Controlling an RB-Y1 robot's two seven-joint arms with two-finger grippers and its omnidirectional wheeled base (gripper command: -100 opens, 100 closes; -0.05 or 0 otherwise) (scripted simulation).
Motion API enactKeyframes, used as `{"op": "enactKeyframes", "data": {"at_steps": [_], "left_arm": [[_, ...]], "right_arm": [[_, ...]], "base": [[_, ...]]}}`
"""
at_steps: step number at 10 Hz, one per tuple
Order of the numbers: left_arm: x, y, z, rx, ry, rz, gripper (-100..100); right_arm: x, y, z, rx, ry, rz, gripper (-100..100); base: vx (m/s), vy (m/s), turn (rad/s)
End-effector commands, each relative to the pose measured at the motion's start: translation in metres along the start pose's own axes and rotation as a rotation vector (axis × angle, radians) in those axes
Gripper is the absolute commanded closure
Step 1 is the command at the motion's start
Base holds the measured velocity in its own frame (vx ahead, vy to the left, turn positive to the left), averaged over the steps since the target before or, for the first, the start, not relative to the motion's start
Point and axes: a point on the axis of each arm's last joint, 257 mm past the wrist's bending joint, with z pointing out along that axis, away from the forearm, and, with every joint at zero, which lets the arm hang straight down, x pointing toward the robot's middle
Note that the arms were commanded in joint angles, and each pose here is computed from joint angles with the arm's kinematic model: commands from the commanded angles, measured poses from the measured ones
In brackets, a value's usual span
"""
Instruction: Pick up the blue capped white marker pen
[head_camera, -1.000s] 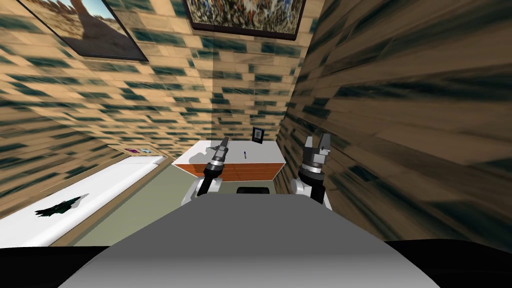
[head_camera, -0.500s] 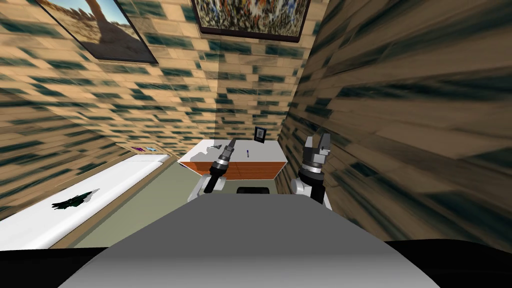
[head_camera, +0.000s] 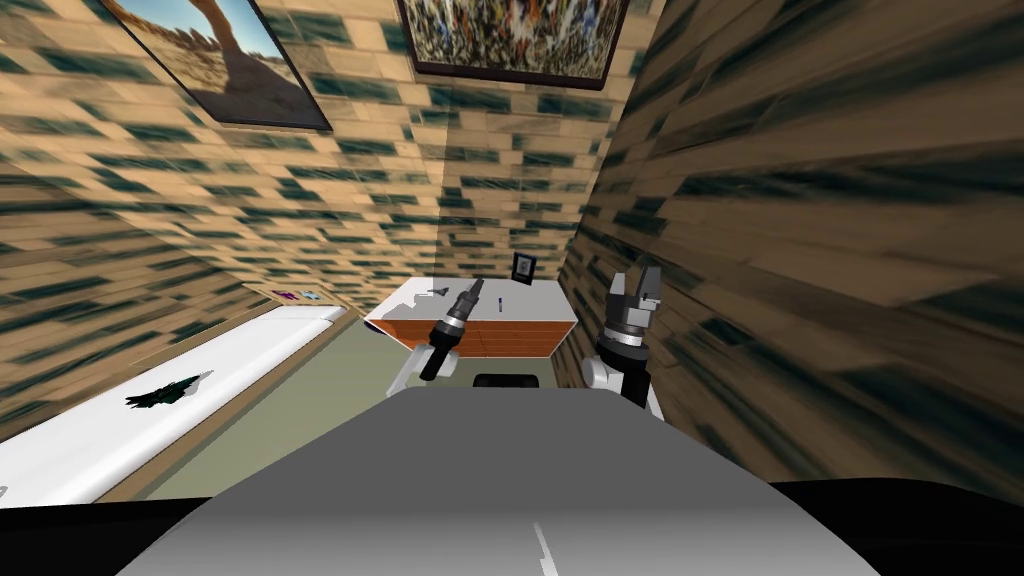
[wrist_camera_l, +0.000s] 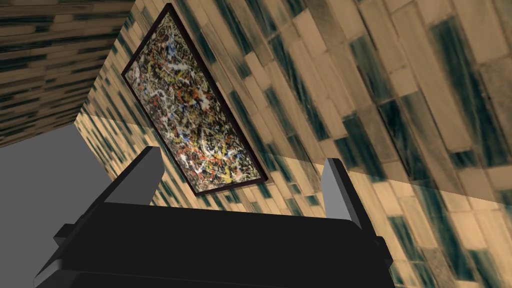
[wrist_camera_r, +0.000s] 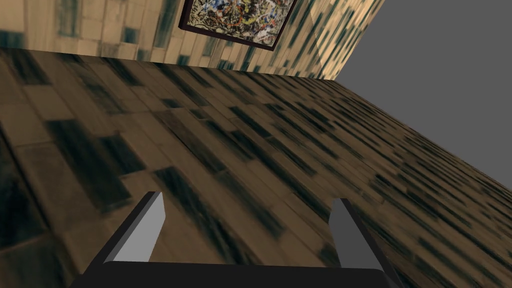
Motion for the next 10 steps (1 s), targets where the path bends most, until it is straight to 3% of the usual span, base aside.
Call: {"op": "enactKeyframes", "data": {"at_steps": [1,4,5,7,8,10], "left_arm": [[0.013,0.002,0.005,-0.008,0.028,0.035,-100],[0.037,0.006,0.012,-0.026,0.077,0.094,-100],[0.038,0.006,0.012,-0.026,0.08,0.105,-100],[0.062,0.014,0.017,-0.048,0.127,0.155,-100],[0.063,0.014,0.017,-0.047,0.131,0.17,-100],[0.087,0.025,0.018,-0.075,0.184,0.225,-100]], "right_arm": [[0.0,0.0,0.0,0.0,0.0,0.0,0],[0.0,0.0,0.0,0.0,0.0,0.0,0],[0.0,0.0,0.0,0.0,0.0,0.0,0],[0.0,0.0,0.0,0.0,0.0,0.0,0],[0.0,0.0,0.0,0.0,0.0,0.0,0],[0.0,0.0,0.0,0.0,0.0,0.0,0]], "base": [[-0.029,0.045,0.027],[-0.035,0.051,0.018],[-0.021,0.026,0.006],[-0.014,0.032,0.019],[-0.002,0.029,0.002],[0.015,0.025,0.01]]}}
